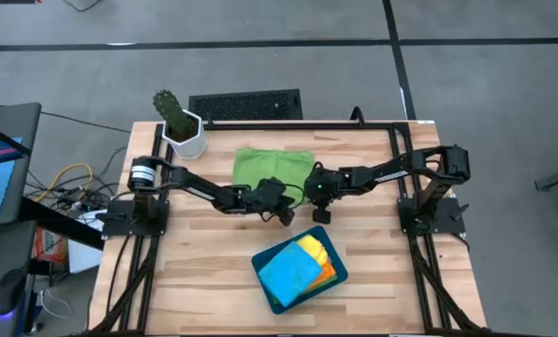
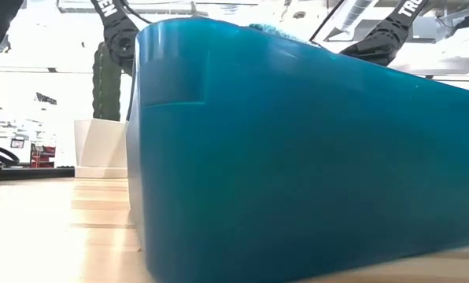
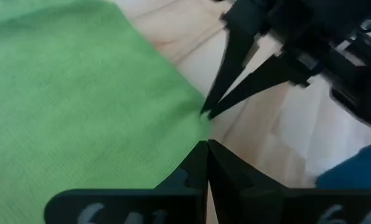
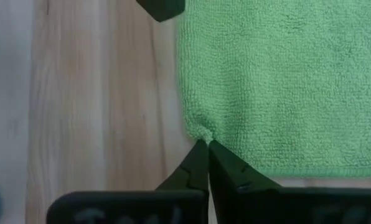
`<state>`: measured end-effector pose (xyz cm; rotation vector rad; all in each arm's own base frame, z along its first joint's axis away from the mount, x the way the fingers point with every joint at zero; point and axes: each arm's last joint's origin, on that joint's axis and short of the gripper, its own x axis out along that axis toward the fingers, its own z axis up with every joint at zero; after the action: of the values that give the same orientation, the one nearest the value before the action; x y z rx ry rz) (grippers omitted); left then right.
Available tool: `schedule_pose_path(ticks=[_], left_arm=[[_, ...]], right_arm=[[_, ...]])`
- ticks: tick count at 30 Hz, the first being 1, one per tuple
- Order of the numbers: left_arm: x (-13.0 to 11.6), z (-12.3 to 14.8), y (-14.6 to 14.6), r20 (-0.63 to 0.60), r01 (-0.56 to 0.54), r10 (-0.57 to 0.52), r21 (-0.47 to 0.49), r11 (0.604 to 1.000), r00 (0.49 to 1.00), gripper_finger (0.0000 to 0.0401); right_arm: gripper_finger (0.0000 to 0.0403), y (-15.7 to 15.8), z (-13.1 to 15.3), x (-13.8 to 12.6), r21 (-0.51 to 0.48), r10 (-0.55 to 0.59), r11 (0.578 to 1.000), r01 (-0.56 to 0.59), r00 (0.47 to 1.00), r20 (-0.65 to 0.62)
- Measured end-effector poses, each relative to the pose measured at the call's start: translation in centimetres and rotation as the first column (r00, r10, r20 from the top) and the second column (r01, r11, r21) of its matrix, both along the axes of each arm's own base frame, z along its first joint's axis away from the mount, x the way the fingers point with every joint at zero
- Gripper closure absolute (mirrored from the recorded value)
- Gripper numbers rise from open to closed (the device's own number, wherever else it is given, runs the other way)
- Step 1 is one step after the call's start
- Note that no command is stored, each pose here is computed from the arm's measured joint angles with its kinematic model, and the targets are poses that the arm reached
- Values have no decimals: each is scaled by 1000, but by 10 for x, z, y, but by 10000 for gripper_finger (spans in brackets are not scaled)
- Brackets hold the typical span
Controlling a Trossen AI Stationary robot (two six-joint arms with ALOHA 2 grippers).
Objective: Fold microfiber towels
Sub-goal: Fold the green microfiber towel
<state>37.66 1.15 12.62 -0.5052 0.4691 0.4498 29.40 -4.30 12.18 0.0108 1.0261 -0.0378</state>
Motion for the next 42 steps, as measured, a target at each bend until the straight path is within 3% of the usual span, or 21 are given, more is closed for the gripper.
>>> schedule_pose_path(ticks=[5, 17, 31, 42], left_arm=[[8, -9, -5, -37, -28, 30, 33, 999, 999, 401], [9, -32, -5, -87, -84, 79, -56, 995, 993, 401], [8, -34, -16, -109, -40, 31, -74, 996, 994, 401], [6, -29, -20, -128, 25, -37, -92, 995, 991, 401]], right_arm=[[385, 0, 0, 1, 0, 1, 1000, -1, 1000, 7], [385, 1, 1, -1, 21, 27, 999, -27, 999, -17], [384, -5, 42, 33, -139, 230, 966, -219, 971, 66], [383, -6, 20, 57, -135, 312, 946, -294, 940, 137]])
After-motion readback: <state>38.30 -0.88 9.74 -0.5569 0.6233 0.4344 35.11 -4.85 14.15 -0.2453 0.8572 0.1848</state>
